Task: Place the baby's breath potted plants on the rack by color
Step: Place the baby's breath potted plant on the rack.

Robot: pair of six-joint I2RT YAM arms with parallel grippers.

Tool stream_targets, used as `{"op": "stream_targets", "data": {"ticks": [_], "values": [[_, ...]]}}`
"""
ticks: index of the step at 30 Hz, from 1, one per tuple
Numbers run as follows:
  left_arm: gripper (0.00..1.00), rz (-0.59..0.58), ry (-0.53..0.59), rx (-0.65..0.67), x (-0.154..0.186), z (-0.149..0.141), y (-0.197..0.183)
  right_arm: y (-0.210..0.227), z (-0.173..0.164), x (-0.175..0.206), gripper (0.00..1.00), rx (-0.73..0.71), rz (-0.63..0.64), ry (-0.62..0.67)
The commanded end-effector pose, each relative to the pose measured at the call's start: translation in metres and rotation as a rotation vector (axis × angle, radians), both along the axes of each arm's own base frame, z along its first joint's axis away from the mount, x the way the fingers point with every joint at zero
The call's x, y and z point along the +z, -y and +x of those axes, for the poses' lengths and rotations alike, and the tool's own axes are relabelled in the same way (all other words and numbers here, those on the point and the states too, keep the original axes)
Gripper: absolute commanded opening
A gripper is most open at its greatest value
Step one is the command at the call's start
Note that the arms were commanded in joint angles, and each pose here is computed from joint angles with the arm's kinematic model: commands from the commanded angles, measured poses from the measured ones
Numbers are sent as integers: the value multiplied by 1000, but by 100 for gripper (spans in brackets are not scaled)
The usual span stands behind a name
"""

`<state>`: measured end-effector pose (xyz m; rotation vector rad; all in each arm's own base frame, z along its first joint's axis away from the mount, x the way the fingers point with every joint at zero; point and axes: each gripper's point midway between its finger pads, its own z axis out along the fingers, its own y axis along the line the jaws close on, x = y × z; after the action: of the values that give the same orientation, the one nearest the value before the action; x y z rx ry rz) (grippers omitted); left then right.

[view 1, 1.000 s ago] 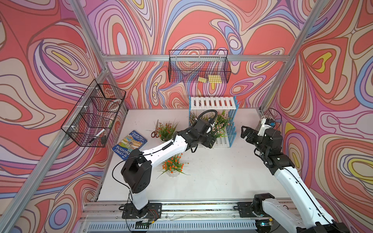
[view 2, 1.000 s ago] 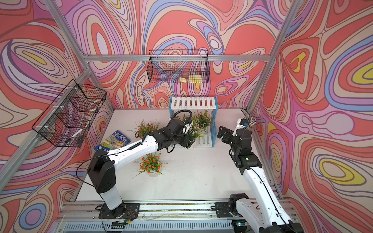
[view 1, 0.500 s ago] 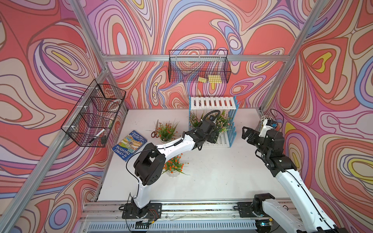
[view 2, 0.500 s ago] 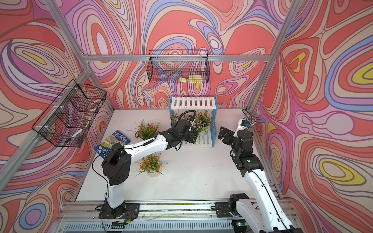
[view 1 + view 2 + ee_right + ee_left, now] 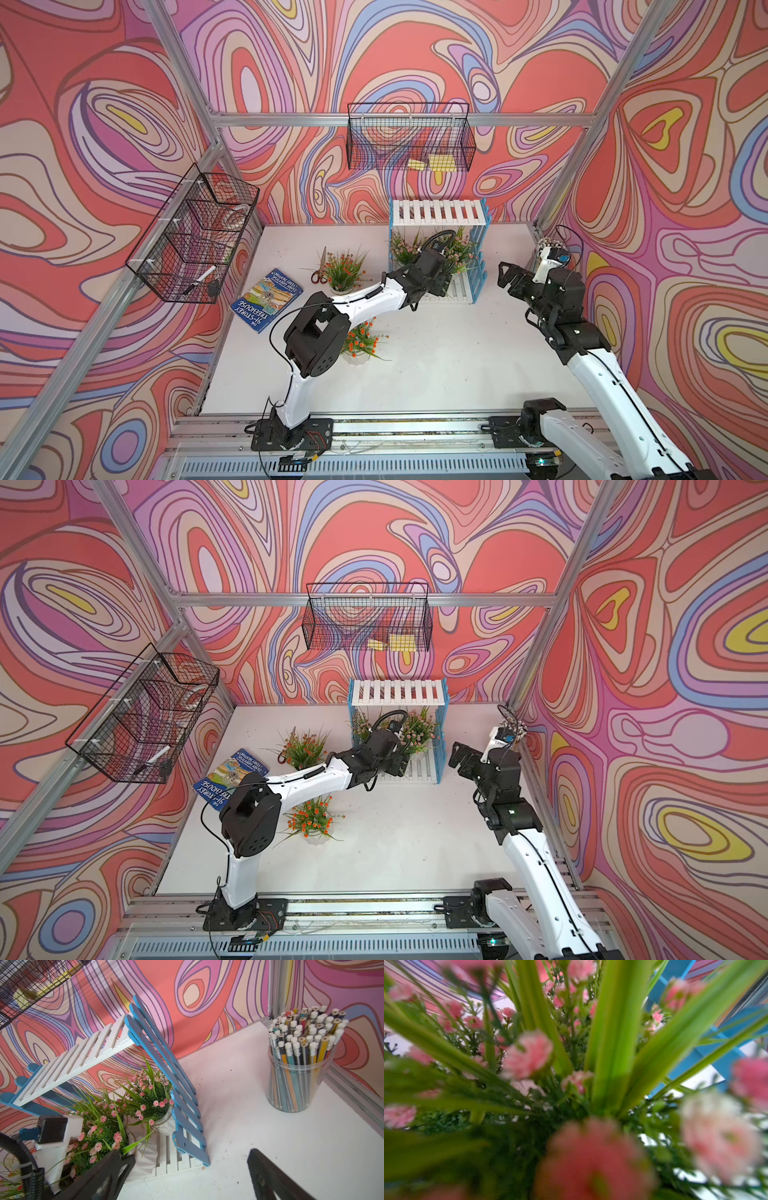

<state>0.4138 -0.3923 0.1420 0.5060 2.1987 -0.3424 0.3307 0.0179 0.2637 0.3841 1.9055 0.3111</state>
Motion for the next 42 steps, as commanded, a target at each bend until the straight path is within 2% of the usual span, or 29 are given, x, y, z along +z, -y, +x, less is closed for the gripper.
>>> {"op": "stream_targets", "data": {"ticks": [1, 13, 22, 27, 42], "values": [[61, -79, 66, 25, 22, 13, 12, 1, -1, -6, 98, 1, -6, -7], [64, -46, 49, 46, -5, 19, 15, 0, -2, -7, 98, 11, -12, -5], [100, -25, 37, 51, -17, 21, 19, -3, -3, -8, 98, 34, -14, -5], [100, -23, 40, 49, -13, 21, 19, -5, -2, -10, 98, 46, -13, -12], [100, -111, 118, -31, 42, 10, 24, -9, 0, -15, 98, 65, -3, -21]]}}
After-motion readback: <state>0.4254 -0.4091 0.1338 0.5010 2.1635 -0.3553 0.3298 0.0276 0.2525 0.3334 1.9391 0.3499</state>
